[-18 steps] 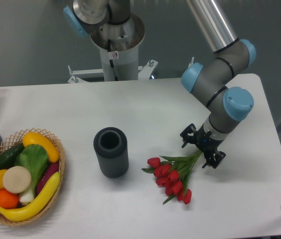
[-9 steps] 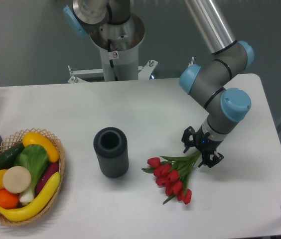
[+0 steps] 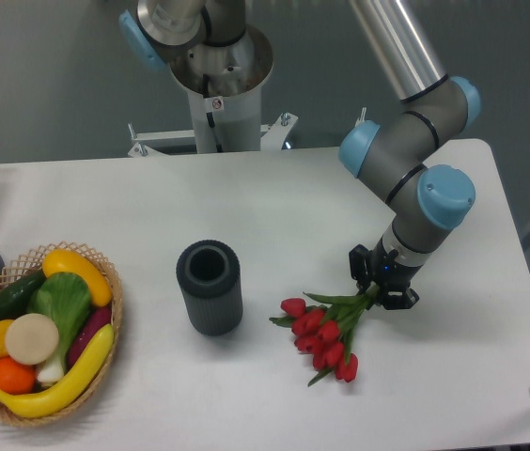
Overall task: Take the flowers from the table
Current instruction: 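Close the gripper around the tulip stems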
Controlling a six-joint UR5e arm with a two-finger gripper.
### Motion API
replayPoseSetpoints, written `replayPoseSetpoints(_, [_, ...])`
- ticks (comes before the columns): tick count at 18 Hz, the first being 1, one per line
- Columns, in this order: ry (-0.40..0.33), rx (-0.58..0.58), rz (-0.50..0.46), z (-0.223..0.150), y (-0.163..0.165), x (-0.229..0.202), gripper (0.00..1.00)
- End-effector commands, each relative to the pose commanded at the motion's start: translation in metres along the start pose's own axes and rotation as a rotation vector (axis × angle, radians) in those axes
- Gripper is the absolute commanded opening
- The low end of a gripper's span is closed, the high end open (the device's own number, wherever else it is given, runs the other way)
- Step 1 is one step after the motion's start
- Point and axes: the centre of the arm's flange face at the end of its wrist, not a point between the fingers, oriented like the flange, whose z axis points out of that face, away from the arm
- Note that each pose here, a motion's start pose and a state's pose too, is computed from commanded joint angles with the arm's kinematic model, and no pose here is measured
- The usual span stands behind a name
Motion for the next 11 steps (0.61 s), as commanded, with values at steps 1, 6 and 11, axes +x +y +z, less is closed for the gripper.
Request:
replayPoseSetpoints(1, [-0.001, 0.000, 0.000, 0.000, 0.000, 0.000, 0.22])
replayPoseSetpoints(6, [-0.029, 0.017, -0.001, -0.018, -0.001, -0.002, 0.22])
replayPoseSetpoints(11, [-0.112, 0.098, -0.042, -0.074, -0.010, 0.003, 0.22])
